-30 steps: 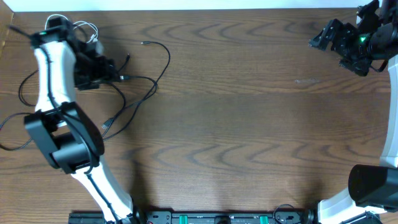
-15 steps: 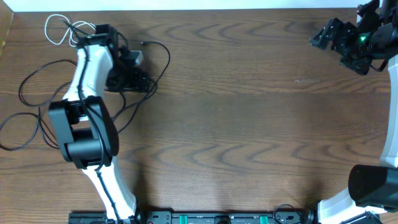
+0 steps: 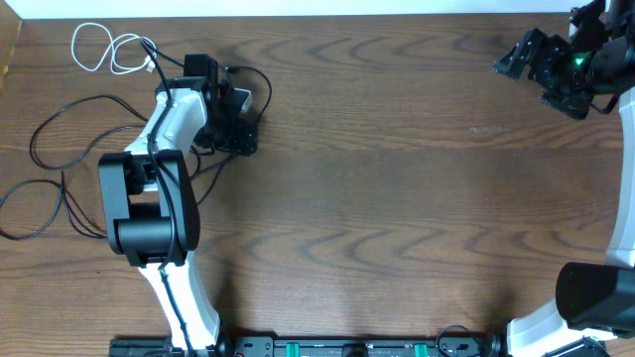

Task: Untangle cables

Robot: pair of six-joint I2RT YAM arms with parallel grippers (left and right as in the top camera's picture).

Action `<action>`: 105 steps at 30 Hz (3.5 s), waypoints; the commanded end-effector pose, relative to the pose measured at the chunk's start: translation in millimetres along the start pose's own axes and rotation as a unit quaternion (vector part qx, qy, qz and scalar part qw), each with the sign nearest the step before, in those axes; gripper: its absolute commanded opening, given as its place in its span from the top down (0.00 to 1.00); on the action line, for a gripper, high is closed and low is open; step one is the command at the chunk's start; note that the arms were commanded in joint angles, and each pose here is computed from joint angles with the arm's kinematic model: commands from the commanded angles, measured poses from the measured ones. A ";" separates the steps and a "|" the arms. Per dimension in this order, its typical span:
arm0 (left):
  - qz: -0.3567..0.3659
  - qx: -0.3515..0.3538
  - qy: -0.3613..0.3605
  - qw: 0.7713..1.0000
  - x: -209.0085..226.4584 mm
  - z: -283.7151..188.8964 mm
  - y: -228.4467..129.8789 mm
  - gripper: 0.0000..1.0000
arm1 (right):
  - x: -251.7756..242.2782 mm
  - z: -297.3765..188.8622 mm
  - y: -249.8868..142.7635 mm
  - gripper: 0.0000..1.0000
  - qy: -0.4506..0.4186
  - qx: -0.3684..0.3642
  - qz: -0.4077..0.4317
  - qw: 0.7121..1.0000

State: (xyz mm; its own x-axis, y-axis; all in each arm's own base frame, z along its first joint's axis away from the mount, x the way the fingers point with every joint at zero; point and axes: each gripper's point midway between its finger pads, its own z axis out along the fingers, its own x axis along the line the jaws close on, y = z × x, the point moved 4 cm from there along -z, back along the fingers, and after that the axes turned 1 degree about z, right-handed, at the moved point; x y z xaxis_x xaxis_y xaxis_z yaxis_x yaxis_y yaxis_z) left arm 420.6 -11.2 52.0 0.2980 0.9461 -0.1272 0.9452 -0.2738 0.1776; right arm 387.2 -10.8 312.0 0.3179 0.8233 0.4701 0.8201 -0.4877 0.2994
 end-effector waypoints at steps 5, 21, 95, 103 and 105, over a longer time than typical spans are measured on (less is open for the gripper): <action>0.006 0.009 0.006 1.000 0.9 16.8 -11.0 0.32 | 6.2 -7.1 -0.4 0.01 0.005 -0.009 -0.016 1.000; 0.041 0.056 0.079 0.994 -7.2 36.7 -30.0 0.80 | 6.3 -7.1 -0.3 0.01 0.006 -0.010 -0.016 1.000; -0.204 -0.132 0.062 0.968 26.1 -131.8 -24.8 0.25 | 6.7 -7.1 -1.7 0.01 0.008 -0.006 -0.015 1.000; -0.384 -0.121 0.214 0.890 131.0 -157.5 -87.7 0.25 | 6.6 -7.1 -1.8 0.01 0.008 -0.006 -0.015 1.000; -0.413 -0.119 0.235 0.872 144.0 -160.6 -99.0 0.25 | 6.7 -7.1 -1.6 0.01 0.008 -0.006 -0.015 1.000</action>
State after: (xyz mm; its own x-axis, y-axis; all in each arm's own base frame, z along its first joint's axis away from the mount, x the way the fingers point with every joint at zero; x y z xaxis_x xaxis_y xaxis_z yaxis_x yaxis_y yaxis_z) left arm 357.9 155.0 160.3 -0.5012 0.8652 0.0167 0.8069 0.4603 0.3702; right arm 386.0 -10.4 311.5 0.3206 0.8225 0.4697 0.8223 -0.4878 0.2929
